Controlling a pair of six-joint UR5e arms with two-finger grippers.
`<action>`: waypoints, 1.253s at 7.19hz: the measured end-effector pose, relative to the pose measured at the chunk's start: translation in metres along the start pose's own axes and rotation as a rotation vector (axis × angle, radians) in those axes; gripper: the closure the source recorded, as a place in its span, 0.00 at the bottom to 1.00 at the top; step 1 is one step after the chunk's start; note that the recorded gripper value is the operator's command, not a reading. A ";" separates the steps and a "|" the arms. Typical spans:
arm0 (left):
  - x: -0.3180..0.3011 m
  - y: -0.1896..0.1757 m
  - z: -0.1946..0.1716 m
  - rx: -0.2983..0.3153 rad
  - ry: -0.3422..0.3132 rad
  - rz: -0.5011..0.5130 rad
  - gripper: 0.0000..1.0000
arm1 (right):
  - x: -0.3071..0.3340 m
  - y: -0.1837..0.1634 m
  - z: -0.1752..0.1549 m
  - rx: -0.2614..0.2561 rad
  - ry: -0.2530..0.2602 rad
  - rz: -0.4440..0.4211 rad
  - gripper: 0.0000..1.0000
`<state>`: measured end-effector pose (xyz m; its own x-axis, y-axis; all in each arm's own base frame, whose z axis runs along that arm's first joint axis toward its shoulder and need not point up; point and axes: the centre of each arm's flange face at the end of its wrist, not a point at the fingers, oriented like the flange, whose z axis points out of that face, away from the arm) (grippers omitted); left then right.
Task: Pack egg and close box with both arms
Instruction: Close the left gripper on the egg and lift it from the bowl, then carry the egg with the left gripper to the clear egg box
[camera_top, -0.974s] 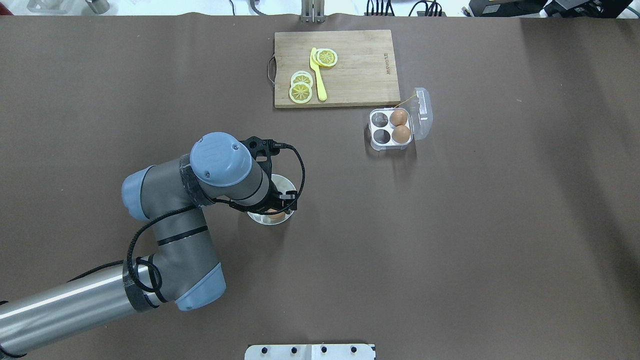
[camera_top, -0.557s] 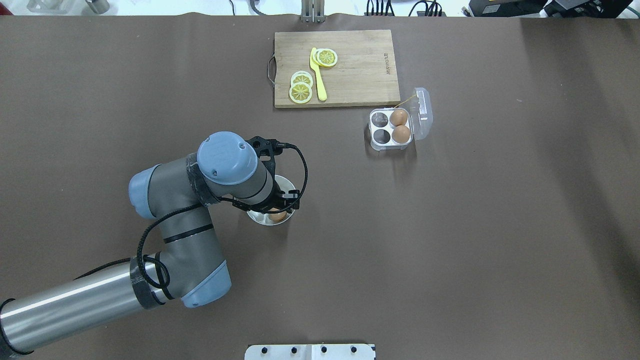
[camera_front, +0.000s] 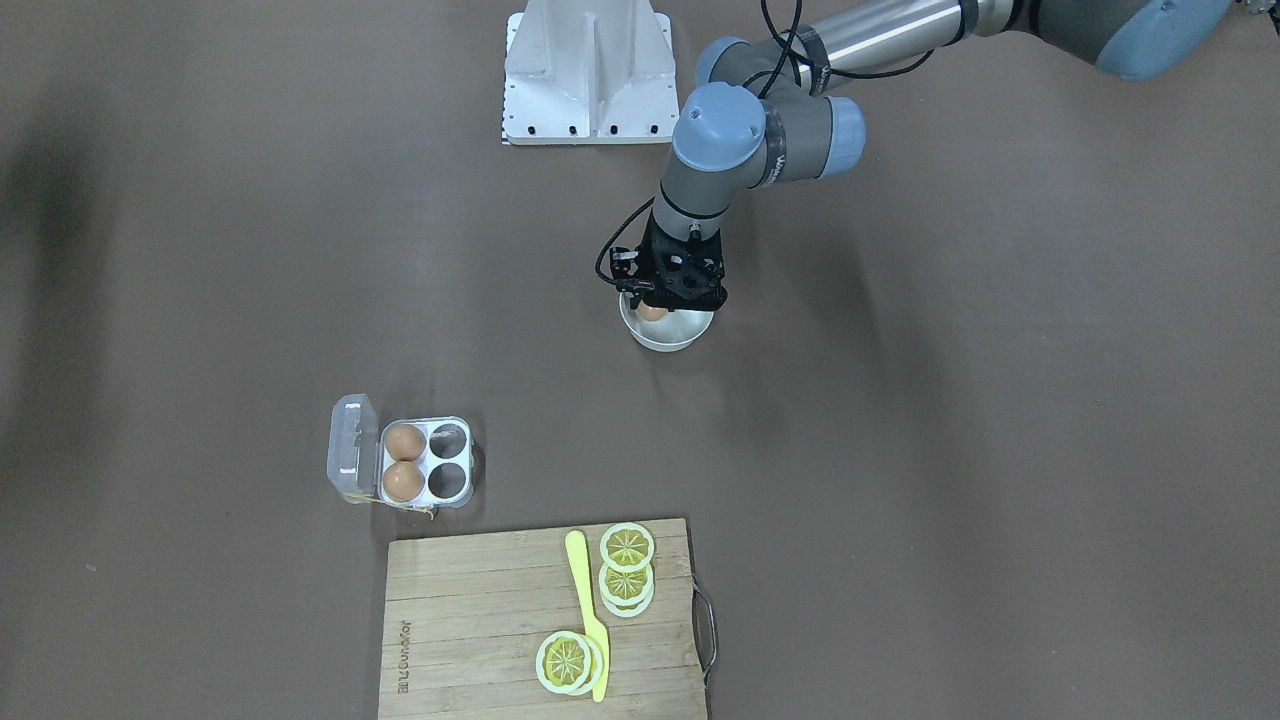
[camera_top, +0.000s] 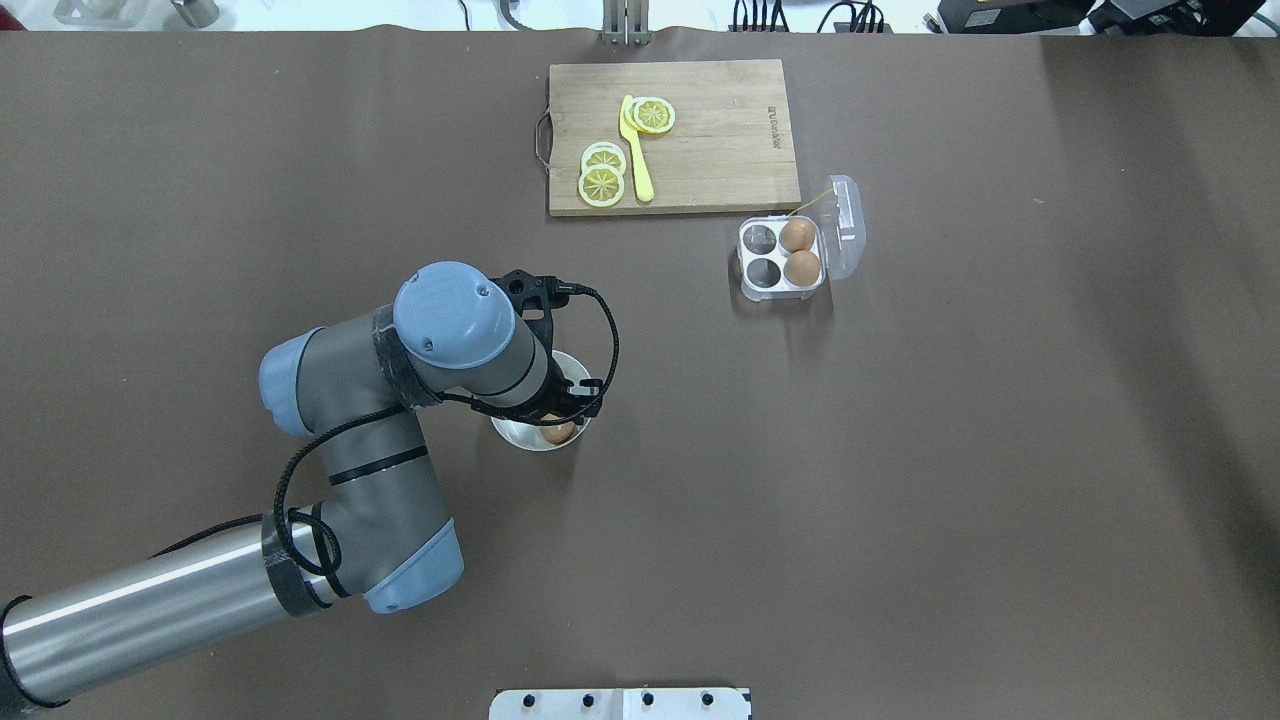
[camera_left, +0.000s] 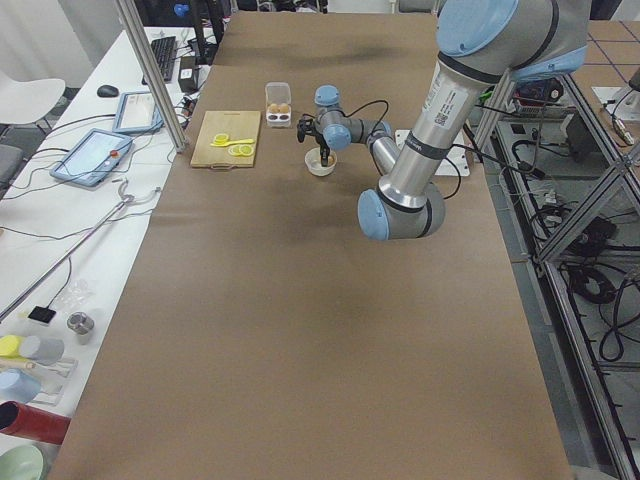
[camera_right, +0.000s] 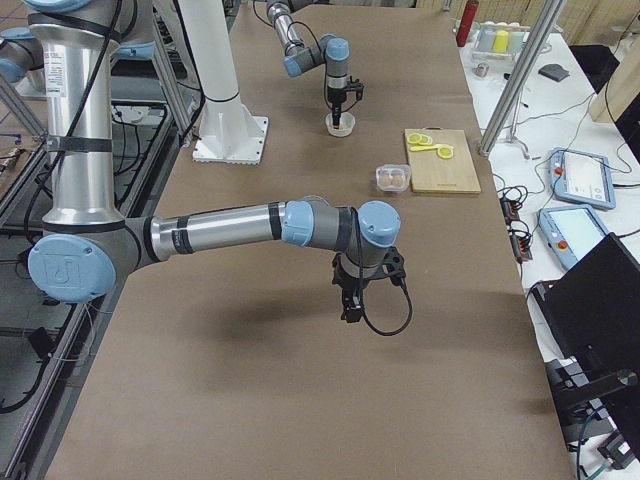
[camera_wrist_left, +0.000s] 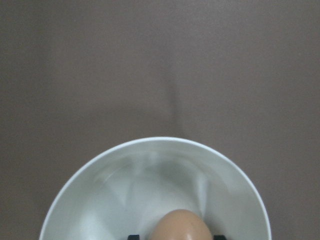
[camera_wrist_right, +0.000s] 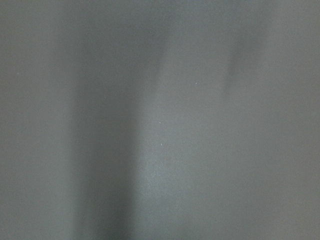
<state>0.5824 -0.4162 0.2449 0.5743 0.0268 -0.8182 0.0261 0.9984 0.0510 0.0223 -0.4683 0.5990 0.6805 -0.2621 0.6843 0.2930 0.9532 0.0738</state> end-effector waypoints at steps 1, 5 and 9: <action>0.000 0.000 0.000 0.000 0.002 0.006 0.68 | -0.001 0.000 -0.001 0.001 0.000 -0.001 0.00; -0.005 -0.010 -0.012 0.000 0.014 0.049 0.69 | -0.001 0.001 0.000 0.001 0.000 -0.001 0.00; 0.001 -0.041 -0.075 -0.005 0.114 0.049 0.69 | 0.000 0.001 0.000 0.000 0.000 0.000 0.00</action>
<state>0.5203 -0.4529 0.1988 0.4779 0.0809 -0.8747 -0.0043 0.9960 0.0898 0.0224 -0.4669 0.5989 0.6805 -0.2622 0.6843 0.2930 0.9532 0.0739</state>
